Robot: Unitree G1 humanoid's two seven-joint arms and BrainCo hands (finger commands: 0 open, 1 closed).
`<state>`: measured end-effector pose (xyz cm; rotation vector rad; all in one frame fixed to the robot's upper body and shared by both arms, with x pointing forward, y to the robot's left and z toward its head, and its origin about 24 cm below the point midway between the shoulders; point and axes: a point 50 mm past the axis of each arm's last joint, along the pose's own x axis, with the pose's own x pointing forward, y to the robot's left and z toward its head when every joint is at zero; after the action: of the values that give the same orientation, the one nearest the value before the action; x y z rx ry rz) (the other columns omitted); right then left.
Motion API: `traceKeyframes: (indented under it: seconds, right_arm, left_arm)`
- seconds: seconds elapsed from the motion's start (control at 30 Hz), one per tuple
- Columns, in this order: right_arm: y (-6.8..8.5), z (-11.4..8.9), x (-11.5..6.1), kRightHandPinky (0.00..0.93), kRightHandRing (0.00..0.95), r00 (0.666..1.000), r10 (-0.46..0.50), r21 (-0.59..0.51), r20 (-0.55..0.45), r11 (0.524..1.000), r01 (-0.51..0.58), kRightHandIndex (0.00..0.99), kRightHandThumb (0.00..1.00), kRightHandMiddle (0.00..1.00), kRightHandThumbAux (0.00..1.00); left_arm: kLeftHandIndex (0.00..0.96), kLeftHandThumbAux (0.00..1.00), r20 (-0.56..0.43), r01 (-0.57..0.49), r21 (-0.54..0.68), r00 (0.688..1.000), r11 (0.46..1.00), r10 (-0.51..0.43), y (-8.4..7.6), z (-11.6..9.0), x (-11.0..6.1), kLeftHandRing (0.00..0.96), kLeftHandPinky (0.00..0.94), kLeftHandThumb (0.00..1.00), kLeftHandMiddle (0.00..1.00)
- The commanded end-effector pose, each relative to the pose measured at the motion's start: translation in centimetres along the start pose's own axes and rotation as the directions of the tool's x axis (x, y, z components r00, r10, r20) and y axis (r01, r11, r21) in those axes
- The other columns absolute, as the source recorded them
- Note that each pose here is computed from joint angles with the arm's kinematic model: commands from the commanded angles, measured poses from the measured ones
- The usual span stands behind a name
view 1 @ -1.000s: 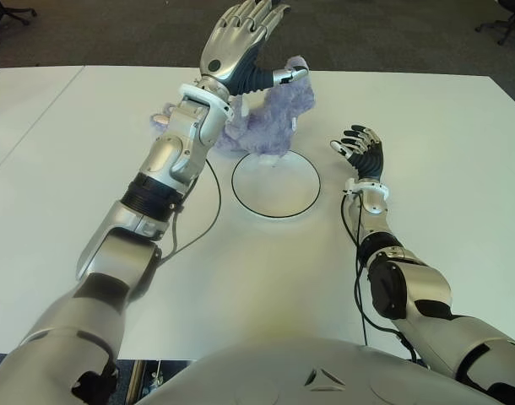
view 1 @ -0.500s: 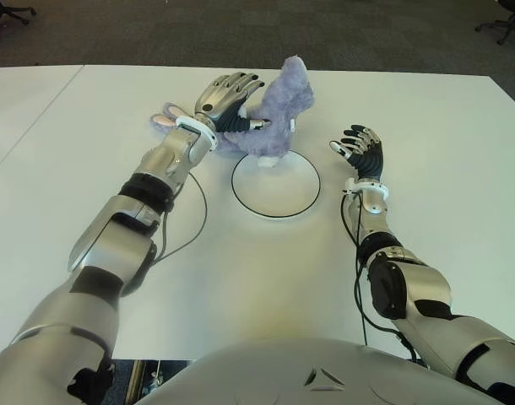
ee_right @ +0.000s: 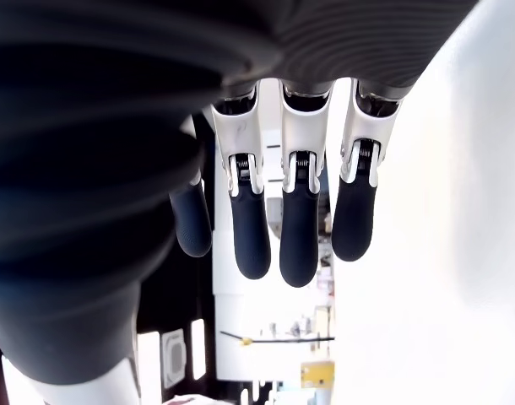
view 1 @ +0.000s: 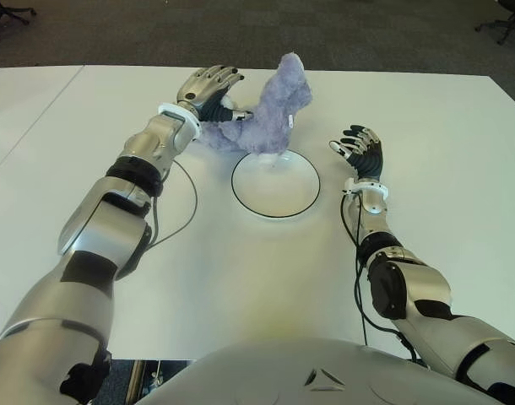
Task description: Put the doll into the plate.
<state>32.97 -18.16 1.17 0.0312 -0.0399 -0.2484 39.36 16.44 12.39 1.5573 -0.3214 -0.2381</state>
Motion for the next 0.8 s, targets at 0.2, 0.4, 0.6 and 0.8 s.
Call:
traceKeyframes:
  seconds: [0.2, 0.4, 0.6, 0.8]
  right_arm:
    - [-1.2, -11.3, -11.2, 0.361, 0.372, 0.848, -0.062, -0.015, -0.526, 0.998, 0.064, 0.284, 0.011, 0.351, 0.858]
    - [-1.2, -11.3, -11.1, 0.372, 0.374, 0.846, -0.060, -0.016, -0.529, 0.998, 0.060, 0.286, 0.007, 0.349, 0.870]
    - [-1.3, -11.3, -11.0, 0.360, 0.373, 0.846, -0.056, -0.022, -0.531, 0.998, 0.052, 0.286, 0.018, 0.347, 0.863]
    - [-1.3, -11.3, -11.0, 0.362, 0.372, 0.847, -0.054, -0.016, -0.528, 0.998, 0.054, 0.283, 0.010, 0.351, 0.855]
  left_arm:
    - [0.000, 0.230, -0.143, 0.081, 0.013, 0.987, 0.997, -0.078, -2.7, -3.6, -2.4, 0.000, 0.000, 0.182, 0.000]
    - [0.000, 0.256, -0.136, 0.064, -0.001, 0.989, 0.998, -0.063, -3.3, -3.3, -2.6, 0.000, 0.000, 0.196, 0.000]
    - [0.000, 0.283, -0.102, 0.026, -0.016, 0.994, 1.000, -0.028, -3.9, -2.6, -2.7, 0.000, 0.000, 0.210, 0.000]
    - [0.000, 0.286, -0.072, 0.008, -0.031, 0.997, 0.999, -0.011, -4.0, -2.0, -2.7, 0.000, 0.000, 0.220, 0.000]
